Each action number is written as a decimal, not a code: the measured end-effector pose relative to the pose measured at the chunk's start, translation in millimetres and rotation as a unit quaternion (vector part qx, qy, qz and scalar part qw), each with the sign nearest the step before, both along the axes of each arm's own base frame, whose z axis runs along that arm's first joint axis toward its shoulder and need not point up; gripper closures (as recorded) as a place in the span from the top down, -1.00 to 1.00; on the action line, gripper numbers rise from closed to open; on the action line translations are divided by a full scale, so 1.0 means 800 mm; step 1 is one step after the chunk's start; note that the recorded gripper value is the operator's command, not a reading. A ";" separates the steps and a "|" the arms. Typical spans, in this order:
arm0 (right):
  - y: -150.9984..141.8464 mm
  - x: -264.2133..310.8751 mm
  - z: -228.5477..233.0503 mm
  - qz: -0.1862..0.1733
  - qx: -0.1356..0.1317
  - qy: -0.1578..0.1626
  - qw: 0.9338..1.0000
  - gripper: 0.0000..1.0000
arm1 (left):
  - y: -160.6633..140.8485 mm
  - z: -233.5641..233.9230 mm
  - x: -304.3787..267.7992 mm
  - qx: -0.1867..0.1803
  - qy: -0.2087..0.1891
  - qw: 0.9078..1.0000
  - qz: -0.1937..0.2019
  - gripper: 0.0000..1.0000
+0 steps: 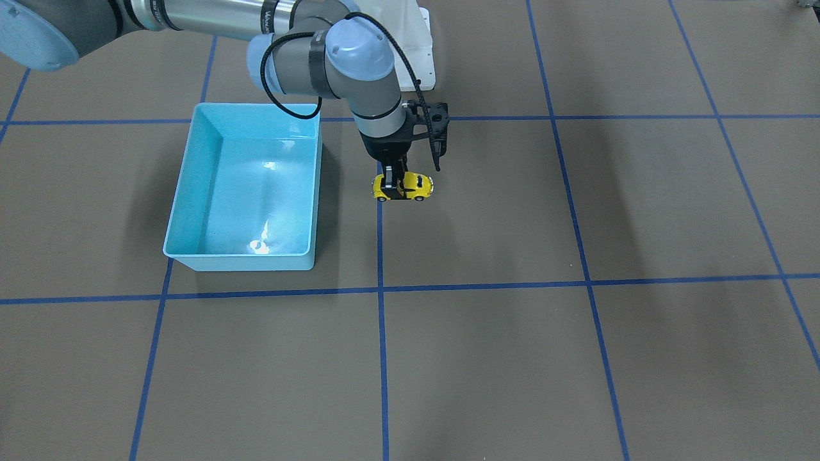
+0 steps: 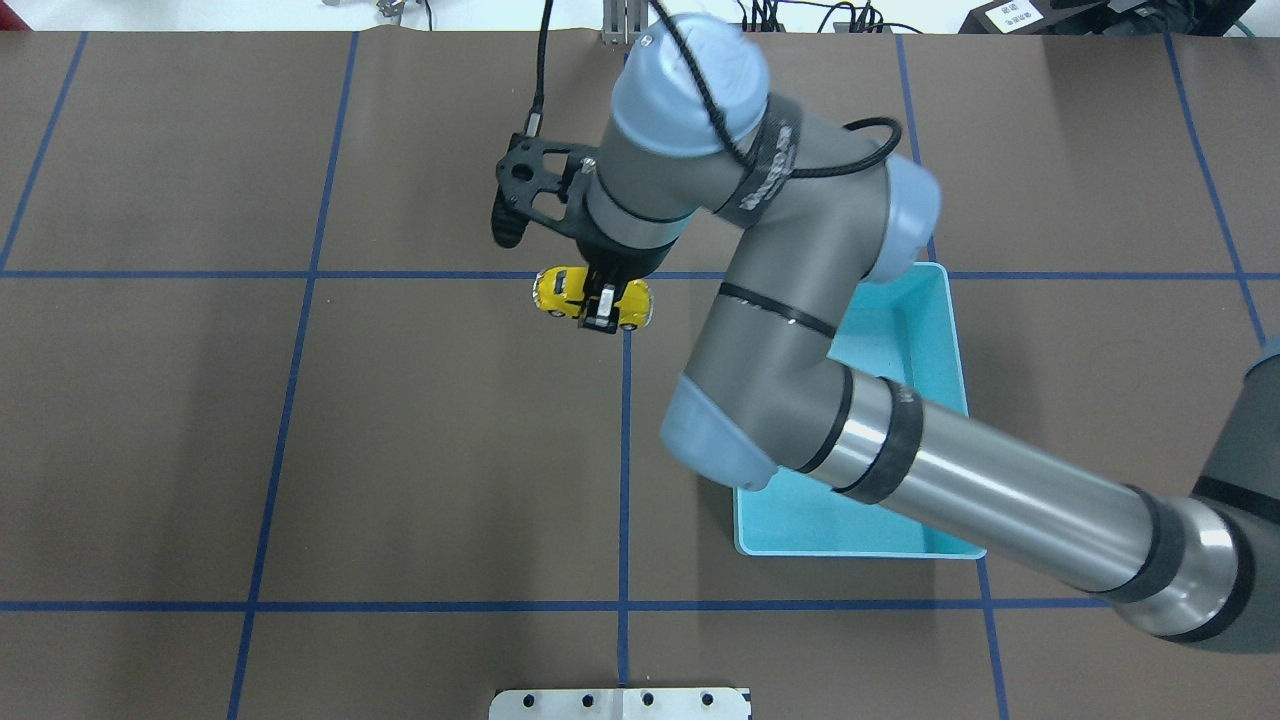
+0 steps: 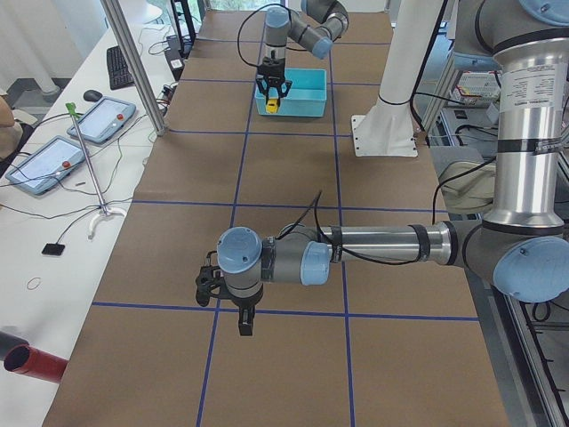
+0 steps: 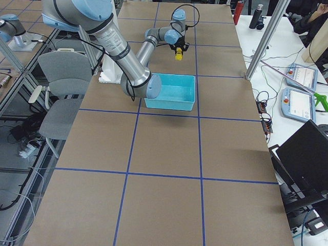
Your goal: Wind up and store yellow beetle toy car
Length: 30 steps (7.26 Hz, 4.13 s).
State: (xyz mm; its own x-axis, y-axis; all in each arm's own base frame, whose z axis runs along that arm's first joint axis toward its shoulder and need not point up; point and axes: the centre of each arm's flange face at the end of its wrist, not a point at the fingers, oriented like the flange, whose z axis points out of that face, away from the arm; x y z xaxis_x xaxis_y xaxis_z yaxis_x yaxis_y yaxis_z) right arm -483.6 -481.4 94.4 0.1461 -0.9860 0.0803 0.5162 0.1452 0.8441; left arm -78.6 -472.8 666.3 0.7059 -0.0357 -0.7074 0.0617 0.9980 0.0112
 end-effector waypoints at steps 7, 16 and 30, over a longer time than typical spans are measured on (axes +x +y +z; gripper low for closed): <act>0.066 0.079 0.272 -0.064 0.027 0.060 0.996 -1.00 | 0.009 0.005 -0.003 -0.005 0.001 1.000 -0.004 1.00; 0.063 0.087 0.257 -0.002 -0.009 0.030 0.999 1.00 | 0.009 0.006 -0.003 -0.005 0.001 1.000 -0.003 1.00; -0.057 0.598 0.584 0.418 -0.502 0.082 0.752 1.00 | 0.009 0.005 -0.003 -0.004 0.001 1.000 -0.003 1.00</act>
State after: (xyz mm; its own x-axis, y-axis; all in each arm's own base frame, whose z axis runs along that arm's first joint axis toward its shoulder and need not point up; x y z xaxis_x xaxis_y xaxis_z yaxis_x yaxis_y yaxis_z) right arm -5.5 -527.0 561.3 0.7711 0.0026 0.6367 -0.0250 0.9993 0.0262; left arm -81.1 -465.7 670.4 0.7042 -0.0461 -0.7085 0.0679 0.9977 0.0027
